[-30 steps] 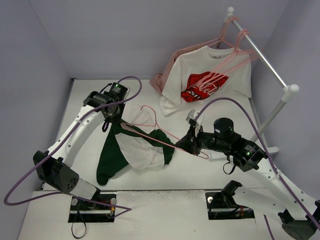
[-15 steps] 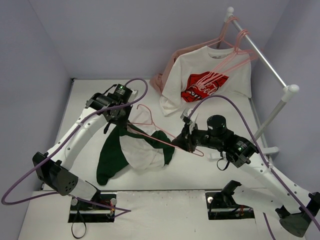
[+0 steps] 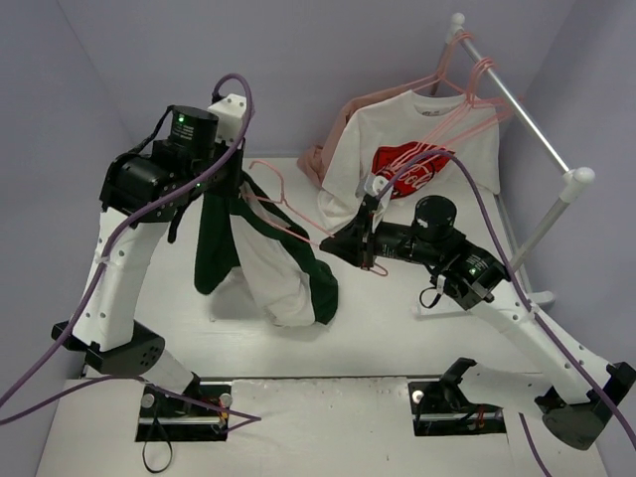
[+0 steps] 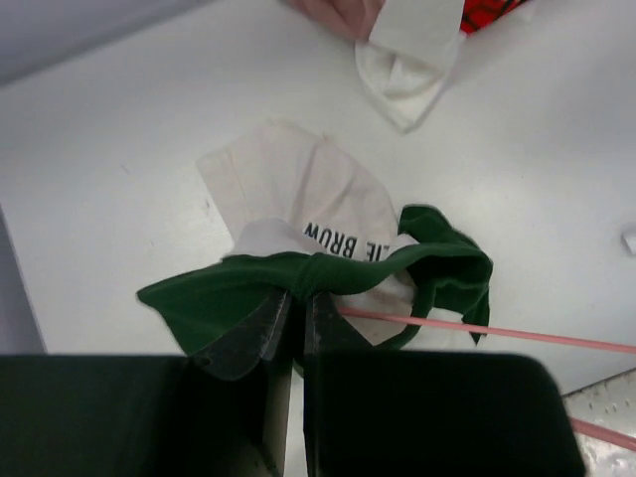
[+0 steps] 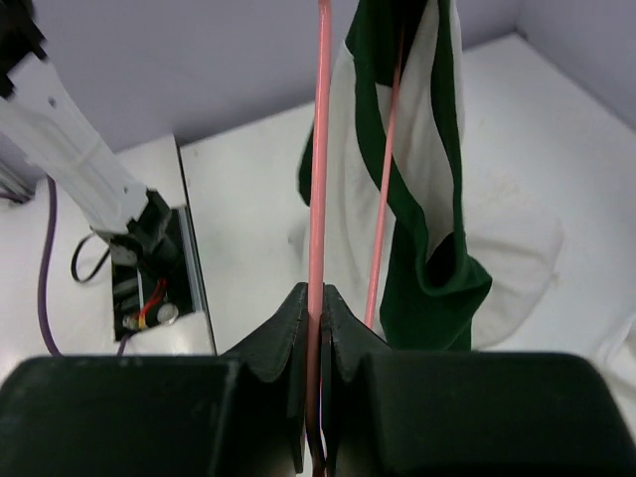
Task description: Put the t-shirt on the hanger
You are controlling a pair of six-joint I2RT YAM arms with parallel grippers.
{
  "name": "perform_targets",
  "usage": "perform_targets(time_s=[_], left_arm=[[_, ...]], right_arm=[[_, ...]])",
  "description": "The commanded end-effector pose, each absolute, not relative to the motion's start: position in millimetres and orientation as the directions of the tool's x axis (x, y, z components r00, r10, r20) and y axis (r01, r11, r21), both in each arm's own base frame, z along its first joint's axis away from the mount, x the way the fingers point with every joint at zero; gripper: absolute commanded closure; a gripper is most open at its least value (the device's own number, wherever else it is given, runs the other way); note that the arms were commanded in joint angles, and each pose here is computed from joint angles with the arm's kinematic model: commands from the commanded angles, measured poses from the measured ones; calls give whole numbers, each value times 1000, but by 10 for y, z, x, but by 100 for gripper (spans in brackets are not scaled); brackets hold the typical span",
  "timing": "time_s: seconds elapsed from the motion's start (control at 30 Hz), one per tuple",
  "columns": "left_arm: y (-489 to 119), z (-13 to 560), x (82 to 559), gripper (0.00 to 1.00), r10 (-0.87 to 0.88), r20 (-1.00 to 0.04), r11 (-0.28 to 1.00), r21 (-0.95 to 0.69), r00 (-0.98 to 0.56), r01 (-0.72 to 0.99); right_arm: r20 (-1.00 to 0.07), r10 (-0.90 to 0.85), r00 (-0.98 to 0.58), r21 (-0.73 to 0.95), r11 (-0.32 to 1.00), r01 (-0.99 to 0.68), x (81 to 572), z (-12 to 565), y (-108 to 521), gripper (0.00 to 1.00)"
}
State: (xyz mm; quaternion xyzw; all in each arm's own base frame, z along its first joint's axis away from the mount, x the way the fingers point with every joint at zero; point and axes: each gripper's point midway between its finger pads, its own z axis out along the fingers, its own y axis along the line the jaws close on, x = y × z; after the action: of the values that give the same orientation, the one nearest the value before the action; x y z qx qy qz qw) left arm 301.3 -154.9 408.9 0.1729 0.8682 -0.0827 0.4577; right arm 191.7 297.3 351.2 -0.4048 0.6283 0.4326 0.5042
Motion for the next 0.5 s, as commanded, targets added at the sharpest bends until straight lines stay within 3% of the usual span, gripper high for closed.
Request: perform_targets(time_s=[0.0, 0.2, 0.47], left_arm=[[-1549, 4418, 2983, 100, 283, -860, 895, 78, -424, 440], [-1601, 4621, 2888, 100, 272, -893, 868, 68, -358, 492], [-1728, 4457, 2736, 100, 305, -871, 812, 27, -385, 582]], right_arm=[[-989, 131, 69, -40, 209, -977, 1835, 4558, 3043, 100], [-969, 200, 145, -102, 210, -972, 1876, 4960, 3072, 100], [-963, 268, 17, 30, 170, -985, 1963, 4538, 3115, 100]])
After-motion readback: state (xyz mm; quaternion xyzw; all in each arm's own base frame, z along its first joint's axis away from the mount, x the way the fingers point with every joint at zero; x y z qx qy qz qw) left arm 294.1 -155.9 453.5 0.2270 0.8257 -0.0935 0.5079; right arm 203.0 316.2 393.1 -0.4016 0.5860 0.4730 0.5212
